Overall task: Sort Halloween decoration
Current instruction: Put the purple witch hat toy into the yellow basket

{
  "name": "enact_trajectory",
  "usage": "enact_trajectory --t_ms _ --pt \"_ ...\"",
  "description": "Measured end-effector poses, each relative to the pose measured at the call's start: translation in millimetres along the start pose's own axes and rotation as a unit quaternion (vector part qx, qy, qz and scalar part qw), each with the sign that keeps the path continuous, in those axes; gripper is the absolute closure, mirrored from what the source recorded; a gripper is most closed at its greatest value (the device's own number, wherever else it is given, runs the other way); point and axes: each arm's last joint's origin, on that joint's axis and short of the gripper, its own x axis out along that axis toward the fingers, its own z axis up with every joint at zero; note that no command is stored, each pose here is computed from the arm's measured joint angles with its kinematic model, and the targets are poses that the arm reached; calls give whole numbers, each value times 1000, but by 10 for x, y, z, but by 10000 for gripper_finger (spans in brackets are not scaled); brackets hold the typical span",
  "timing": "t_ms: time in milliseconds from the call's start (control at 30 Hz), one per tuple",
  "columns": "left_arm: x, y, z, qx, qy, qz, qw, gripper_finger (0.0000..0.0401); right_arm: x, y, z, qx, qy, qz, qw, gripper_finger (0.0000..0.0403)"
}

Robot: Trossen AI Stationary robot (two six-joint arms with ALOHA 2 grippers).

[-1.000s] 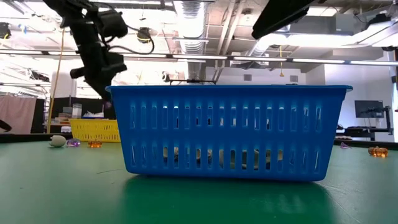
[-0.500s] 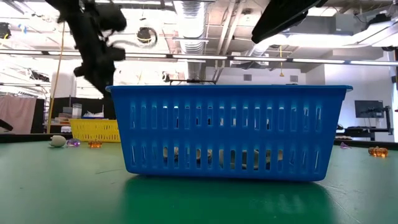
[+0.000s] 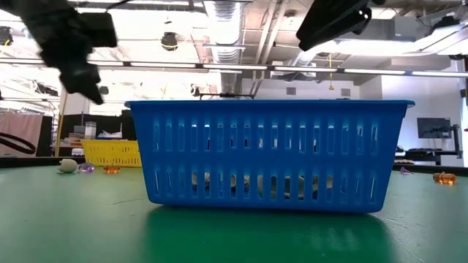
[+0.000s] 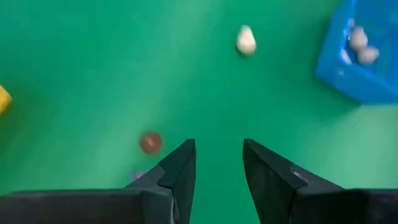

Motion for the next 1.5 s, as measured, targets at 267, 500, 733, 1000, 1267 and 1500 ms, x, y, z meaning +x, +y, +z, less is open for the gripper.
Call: enact_trajectory --t_ms 267,500,733,1000,1267,1500 --pt "54 -272 -368 28 83 33 996 289 -26 31 -24 -9 1 5 1000 239" --pt "296 -312 -456 109 67 148 981 289 -19 23 -17 -17 0 3 1000 239" --pt "573 40 -279 16 132 216 967 290 -18 26 -9 -14 -3 5 1000 239" --pt "666 240 -84 -26 121 188 974 290 -18 18 -18 -22 1 2 1000 239" --pt "785 235 227 -21 5 104 994 290 -21 1 -52 -34 15 -7 999 239" --pt "1130 225 580 46 -74 60 994 290 -9 -37 -61 -44 23 -22 999 239"
